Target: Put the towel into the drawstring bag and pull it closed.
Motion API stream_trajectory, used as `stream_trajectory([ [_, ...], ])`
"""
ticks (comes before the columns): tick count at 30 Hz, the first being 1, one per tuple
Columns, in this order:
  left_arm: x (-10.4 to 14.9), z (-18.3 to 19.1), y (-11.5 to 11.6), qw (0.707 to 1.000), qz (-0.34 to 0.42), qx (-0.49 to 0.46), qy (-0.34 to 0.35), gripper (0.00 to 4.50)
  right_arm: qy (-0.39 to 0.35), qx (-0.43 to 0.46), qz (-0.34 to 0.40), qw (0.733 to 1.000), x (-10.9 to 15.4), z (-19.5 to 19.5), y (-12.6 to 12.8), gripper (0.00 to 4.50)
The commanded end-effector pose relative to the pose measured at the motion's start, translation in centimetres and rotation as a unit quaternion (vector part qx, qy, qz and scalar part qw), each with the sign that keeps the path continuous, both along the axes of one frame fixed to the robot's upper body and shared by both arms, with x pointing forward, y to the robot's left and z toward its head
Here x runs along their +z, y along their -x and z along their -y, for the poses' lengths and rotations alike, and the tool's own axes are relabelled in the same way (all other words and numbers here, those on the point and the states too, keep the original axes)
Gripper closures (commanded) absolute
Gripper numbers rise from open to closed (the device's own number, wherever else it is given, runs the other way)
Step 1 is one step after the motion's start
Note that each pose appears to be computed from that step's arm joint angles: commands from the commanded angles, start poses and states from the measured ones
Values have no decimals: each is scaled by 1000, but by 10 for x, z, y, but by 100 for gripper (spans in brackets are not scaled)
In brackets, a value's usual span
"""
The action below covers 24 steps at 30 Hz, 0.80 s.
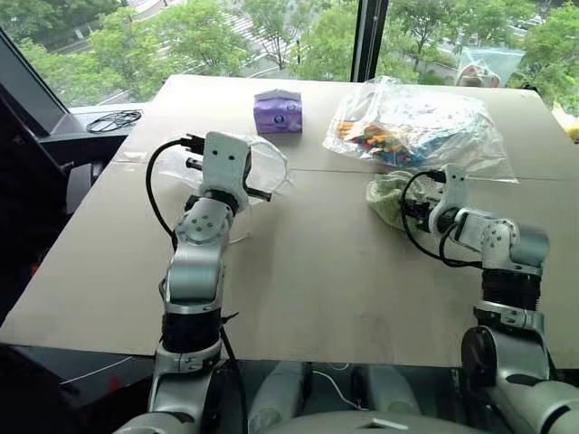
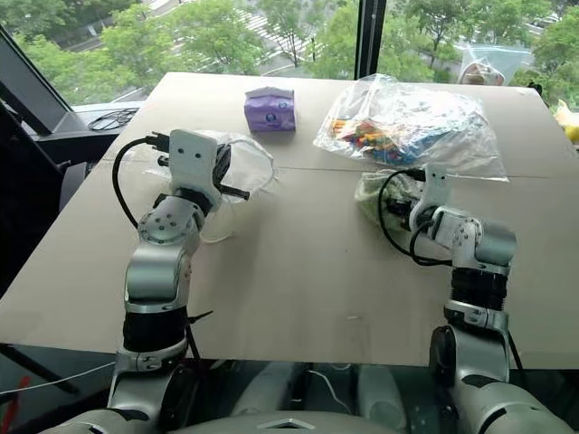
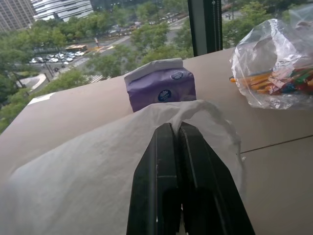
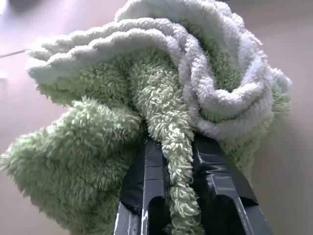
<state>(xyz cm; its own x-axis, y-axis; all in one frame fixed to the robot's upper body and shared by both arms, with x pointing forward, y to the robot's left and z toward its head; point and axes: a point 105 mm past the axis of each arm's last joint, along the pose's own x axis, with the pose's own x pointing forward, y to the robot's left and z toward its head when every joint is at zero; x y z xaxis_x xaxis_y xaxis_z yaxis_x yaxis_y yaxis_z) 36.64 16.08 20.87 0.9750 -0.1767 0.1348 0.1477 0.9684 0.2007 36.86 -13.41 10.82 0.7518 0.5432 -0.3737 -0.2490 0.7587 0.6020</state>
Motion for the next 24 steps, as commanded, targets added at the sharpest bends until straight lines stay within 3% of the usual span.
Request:
stream_trajectory([
  [1,26,6,8,996,24,-72,56,450,-117,71,45,990,51,-32,16,449],
  [7,41,21,15,976,-3,-162,149,450,-168,118,110,972,98,-58,38,449],
  [11,56,17,14,964,3,-178,195,450,-242,114,145,953,126,-67,40,449],
  [18,76,28,15,928,-20,-235,287,450,-210,114,162,957,127,-88,51,449],
  [24,74,27,10,928,-39,-228,293,450,-195,123,204,951,135,-96,58,449],
])
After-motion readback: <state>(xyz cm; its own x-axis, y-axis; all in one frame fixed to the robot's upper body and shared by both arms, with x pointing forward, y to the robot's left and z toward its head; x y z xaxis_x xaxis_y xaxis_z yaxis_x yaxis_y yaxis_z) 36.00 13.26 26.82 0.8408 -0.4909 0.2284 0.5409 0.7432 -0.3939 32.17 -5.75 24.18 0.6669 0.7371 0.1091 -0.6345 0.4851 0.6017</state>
